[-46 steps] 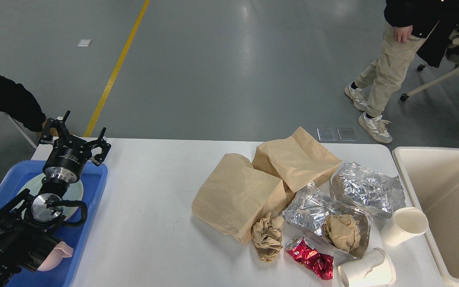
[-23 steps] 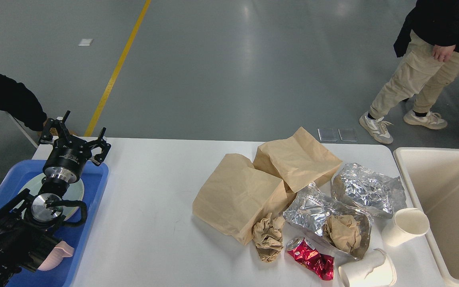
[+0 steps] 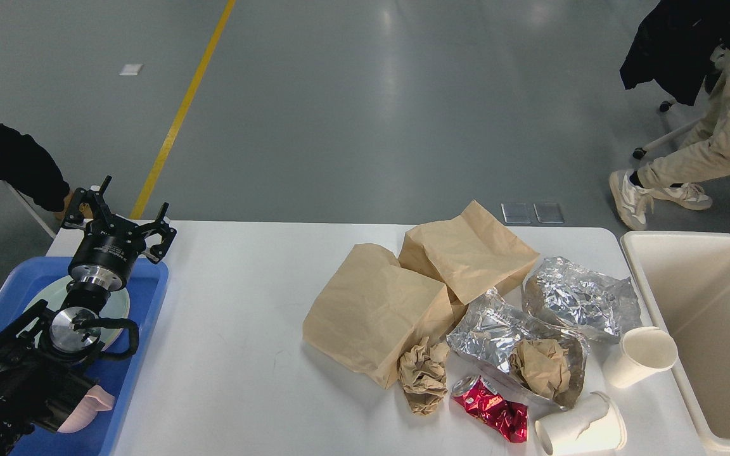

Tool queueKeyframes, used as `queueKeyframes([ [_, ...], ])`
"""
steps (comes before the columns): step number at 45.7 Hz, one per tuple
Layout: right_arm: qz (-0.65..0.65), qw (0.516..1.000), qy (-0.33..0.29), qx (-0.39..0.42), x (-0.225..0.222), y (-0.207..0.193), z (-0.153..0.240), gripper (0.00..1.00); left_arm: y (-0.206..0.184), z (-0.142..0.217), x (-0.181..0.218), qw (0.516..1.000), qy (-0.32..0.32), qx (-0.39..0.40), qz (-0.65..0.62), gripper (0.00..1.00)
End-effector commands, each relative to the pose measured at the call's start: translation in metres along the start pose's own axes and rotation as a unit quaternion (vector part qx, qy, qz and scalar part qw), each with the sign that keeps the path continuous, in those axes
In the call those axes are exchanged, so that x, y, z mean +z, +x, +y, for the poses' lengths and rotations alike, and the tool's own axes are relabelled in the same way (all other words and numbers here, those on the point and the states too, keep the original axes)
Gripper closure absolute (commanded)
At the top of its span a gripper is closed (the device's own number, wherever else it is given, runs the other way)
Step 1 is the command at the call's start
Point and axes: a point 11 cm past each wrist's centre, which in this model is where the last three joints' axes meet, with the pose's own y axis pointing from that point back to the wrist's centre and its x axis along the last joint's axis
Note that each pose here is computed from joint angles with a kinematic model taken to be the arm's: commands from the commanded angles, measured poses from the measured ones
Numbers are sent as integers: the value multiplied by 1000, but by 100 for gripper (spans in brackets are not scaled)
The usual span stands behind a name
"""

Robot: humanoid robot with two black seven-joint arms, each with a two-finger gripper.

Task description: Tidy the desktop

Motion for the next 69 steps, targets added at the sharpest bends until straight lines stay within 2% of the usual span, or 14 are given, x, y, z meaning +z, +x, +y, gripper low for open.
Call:
queueKeyframes([
  [1,24,996,-25,-79,0,-47,-61,0,0,0,0,1000,0,0,0,4],
  [5,33,996,1,-88,-25,-51,-73,0,0,0,0,1000,0,0,0,4],
  [13,103,988,52,-103,-111,-55,-97,0,0,0,0,1000,0,0,0,4],
  [21,143,983,80,-87,-164,-40,-85,0,0,0,0,1000,0,0,0,4],
  [27,181,974,124,-60,-224,-29,-75,0,0,0,0,1000,0,0,0,4],
  [31,218,966,132,-41,-261,-23,-69,0,0,0,0,1000,0,0,0,4],
  [37,283,951,119,-31,-306,-30,-67,0,0,0,0,1000,0,0,0,4],
  [45,399,911,90,-50,-372,-76,-74,0,0,0,0,1000,0,0,0,4],
  [53,526,848,27,-58,-424,-126,-72,0,0,0,0,1000,0,0,0,4],
  [60,590,803,-30,-85,-440,-165,-61,0,0,0,0,1000,0,0,0,4],
  [66,576,791,-94,-185,-430,-202,-37,0,0,0,0,1000,0,0,0,4],
  [69,578,788,-85,-193,-435,-211,-29,0,0,0,0,1000,0,0,0,4],
])
